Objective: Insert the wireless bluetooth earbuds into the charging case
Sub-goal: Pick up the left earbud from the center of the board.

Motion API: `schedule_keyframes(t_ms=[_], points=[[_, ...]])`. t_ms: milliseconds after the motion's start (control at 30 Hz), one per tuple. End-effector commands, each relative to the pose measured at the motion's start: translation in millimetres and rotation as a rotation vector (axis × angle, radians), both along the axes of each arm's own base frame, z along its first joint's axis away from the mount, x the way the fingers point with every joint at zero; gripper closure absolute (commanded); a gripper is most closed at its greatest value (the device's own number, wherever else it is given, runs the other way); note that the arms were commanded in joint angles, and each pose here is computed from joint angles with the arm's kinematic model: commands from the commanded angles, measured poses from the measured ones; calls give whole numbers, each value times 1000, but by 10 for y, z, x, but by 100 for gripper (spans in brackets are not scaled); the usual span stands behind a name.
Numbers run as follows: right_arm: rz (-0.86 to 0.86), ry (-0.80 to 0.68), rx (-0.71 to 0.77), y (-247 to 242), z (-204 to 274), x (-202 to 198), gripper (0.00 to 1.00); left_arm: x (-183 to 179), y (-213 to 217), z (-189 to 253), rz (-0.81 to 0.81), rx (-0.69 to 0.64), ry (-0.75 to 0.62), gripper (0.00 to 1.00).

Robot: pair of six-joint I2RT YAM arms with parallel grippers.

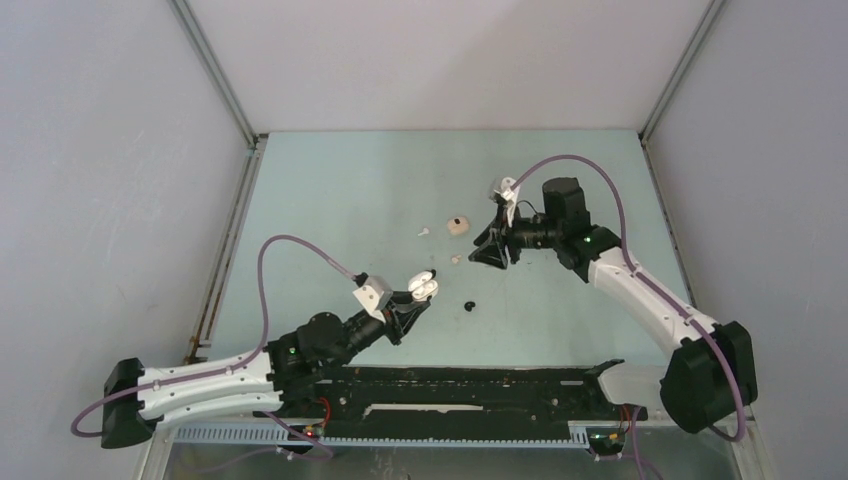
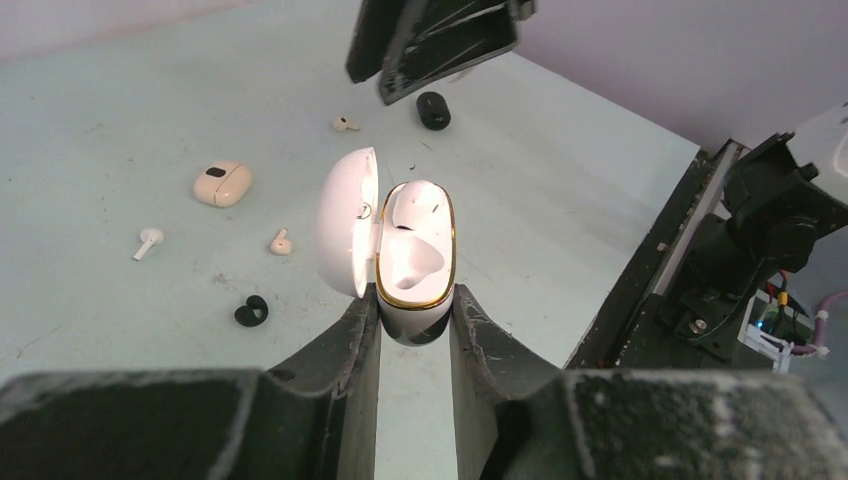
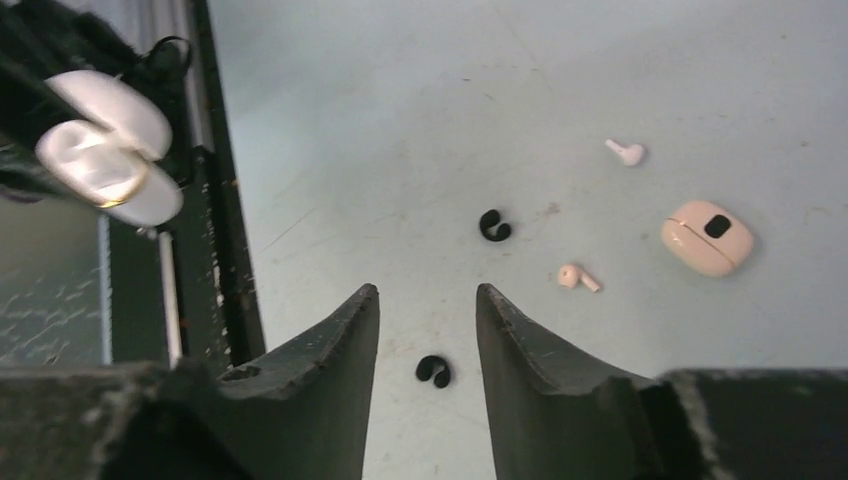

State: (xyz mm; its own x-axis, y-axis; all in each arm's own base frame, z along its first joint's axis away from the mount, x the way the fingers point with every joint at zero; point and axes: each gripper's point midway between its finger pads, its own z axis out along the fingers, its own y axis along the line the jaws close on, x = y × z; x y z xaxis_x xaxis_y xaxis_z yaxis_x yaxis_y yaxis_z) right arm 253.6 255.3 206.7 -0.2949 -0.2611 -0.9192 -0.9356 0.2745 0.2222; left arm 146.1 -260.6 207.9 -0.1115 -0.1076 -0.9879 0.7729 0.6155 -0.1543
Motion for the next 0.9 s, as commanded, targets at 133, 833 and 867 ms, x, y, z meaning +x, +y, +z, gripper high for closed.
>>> schedule_keyframes(t_ms=[133, 833, 867], points=[[-89, 11, -120, 461, -137, 676, 64, -28, 147, 76, 20, -49, 30, 100], [-338, 307, -325, 1064, -1537, 2116, 57, -55, 273, 70, 38, -34, 70, 100], [-339, 315, -334, 1063, -1551, 2122, 58, -53, 268, 61, 39, -32, 71, 100]])
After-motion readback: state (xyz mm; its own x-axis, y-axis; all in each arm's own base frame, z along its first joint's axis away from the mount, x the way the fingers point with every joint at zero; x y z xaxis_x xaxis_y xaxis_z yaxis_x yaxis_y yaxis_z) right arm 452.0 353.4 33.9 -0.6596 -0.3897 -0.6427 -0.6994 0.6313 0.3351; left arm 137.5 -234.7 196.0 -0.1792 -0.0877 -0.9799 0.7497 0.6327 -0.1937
